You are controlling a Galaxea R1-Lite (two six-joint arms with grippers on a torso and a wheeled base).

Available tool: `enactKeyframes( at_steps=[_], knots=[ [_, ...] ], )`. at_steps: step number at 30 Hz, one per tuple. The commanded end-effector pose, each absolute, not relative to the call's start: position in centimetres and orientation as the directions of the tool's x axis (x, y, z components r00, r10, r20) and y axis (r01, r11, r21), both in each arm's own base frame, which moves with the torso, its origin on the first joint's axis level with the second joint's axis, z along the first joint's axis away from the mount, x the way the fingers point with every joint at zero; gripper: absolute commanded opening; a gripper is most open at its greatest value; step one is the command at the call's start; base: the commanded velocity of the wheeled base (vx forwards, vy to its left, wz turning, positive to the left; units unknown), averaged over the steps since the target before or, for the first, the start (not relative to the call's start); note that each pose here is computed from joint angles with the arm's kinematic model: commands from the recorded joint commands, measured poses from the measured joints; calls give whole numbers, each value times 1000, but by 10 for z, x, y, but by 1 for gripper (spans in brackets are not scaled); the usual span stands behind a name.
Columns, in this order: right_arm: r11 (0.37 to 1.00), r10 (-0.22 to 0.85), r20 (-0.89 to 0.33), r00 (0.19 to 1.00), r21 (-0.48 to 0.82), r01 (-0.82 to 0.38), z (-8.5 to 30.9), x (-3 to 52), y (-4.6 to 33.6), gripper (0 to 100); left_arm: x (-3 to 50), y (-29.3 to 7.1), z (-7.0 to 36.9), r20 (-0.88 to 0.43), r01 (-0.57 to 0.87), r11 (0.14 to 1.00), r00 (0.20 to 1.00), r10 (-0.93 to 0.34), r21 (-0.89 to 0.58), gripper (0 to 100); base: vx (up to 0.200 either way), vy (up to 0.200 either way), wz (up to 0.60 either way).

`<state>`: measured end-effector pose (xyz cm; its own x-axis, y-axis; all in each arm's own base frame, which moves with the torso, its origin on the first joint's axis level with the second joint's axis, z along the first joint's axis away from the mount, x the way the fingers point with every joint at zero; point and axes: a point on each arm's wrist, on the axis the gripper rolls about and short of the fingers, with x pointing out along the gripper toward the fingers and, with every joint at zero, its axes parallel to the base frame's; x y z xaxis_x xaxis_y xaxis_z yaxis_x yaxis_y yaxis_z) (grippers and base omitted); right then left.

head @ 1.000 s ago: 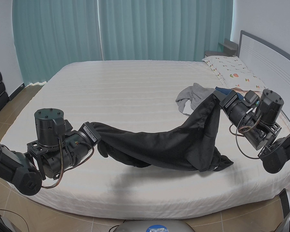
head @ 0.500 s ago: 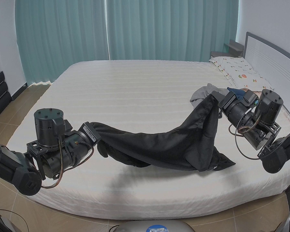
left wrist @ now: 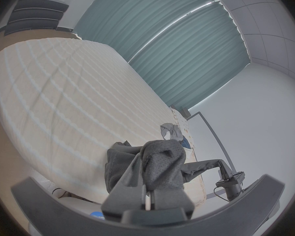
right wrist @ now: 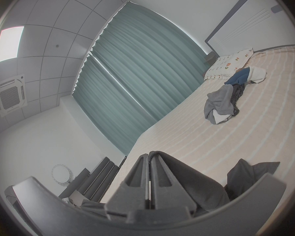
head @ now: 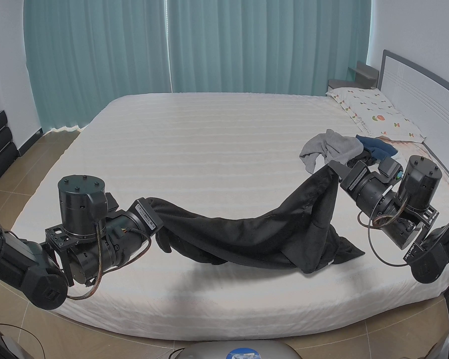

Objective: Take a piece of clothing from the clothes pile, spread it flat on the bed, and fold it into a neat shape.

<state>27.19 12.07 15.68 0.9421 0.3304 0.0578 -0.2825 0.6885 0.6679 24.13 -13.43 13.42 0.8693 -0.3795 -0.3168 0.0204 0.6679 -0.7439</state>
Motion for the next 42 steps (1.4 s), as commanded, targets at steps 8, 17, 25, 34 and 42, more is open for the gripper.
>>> enactKeyframes(
  at_steps=[8, 17, 25, 34, 42],
  knots=[
    [688, 368, 182, 912, 607, -398, 202, 224, 117, 0, 222, -134, 158, -240, 99, 643, 876, -419, -760, 0, -200, 0, 0],
    [675, 322, 337, 885, 574, -464, 269, 195, 101, 0, 201, -123, 215, -165, 161, 625, 887, -431, -764, 0, -133, 0, 0],
    [728, 206, 353, 913, 568, -384, 351, 203, 61, 0, 223, -112, 265, -193, 99, 652, 912, -361, -752, 0, 0, 0, 0],
    [758, 108, 340, 934, 580, -299, 372, 263, 54, 0, 285, -120, 258, -254, 11, 672, 921, -295, -740, 0, 67, 0, 0],
    [772, 117, 214, 970, 594, -224, 328, 325, 69, 0, 336, -135, 234, -335, -58, 696, 903, -270, -716, 0, 200, 0, 0]
  ],
)
